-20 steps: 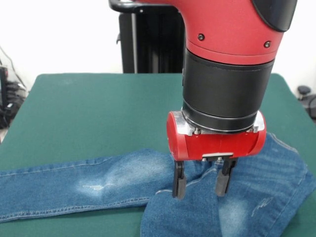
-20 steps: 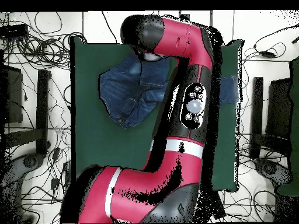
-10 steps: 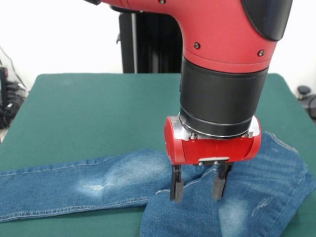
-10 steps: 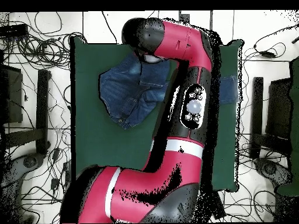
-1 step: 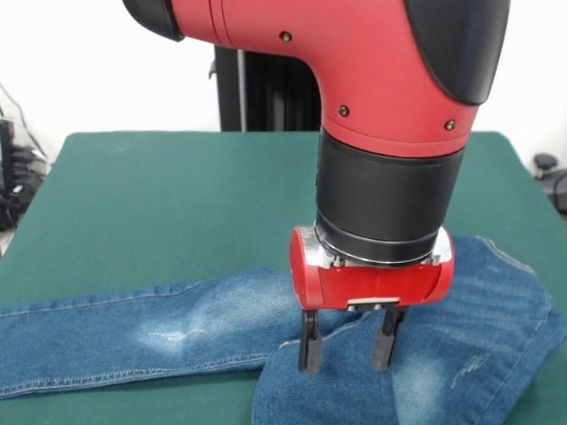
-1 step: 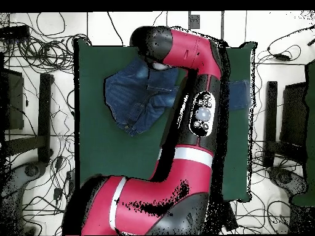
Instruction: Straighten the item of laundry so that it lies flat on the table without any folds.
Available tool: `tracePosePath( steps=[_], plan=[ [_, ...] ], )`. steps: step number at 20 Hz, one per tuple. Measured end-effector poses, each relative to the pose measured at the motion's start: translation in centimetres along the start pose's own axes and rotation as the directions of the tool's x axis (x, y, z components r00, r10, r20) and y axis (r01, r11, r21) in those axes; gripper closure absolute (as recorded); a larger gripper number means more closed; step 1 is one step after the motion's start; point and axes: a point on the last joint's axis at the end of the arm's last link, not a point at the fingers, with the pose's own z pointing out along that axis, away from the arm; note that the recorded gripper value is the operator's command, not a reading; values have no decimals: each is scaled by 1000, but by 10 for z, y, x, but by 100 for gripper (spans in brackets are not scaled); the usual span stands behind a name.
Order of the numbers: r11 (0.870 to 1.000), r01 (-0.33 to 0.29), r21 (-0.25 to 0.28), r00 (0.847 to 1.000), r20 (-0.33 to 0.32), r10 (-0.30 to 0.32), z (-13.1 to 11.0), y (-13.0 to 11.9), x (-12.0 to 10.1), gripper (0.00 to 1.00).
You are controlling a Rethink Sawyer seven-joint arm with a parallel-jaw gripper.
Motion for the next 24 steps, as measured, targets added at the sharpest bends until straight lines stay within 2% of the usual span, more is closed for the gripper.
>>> tracePosePath(
  steps=[9, 24],
  plan=[
    [1000, -7, -4, 1000, -23, 7, 5, 5, 13, 0],
    [1000, 8, -26, 999, -50, -9, -5, 43, 29, 0]
  ],
)
